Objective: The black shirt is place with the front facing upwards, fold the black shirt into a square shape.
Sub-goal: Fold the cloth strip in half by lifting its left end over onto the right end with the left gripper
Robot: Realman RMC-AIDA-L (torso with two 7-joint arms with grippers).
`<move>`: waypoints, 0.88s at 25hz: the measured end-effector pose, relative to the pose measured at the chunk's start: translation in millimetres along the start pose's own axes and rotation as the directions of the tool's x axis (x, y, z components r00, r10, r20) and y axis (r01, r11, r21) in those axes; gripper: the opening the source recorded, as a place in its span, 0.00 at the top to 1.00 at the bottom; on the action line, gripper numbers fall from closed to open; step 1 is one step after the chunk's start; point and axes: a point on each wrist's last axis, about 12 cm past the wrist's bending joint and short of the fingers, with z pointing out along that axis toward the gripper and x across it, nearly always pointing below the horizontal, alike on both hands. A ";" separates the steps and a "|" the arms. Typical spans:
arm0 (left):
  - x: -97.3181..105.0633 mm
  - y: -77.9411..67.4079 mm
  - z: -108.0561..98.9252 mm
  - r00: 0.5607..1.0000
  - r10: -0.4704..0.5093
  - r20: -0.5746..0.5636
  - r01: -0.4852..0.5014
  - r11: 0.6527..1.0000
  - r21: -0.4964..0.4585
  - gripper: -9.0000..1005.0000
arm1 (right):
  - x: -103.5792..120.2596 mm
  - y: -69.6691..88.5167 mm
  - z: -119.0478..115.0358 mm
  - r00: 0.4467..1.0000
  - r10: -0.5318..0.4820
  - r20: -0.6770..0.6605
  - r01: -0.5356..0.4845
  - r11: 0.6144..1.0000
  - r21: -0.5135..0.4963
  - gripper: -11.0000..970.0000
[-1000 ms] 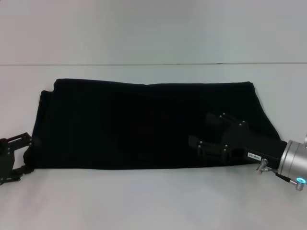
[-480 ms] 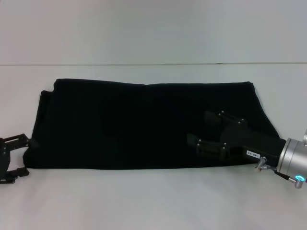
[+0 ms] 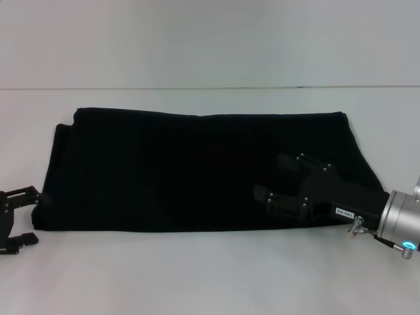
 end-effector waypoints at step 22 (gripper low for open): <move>-2.1 -5.3 9.0 1.000 0.011 0.018 -0.011 1.000 0.001 0.12 | -0.3 0.2 0.3 1.000 -0.001 0.000 0.001 1.000 -0.003 0.05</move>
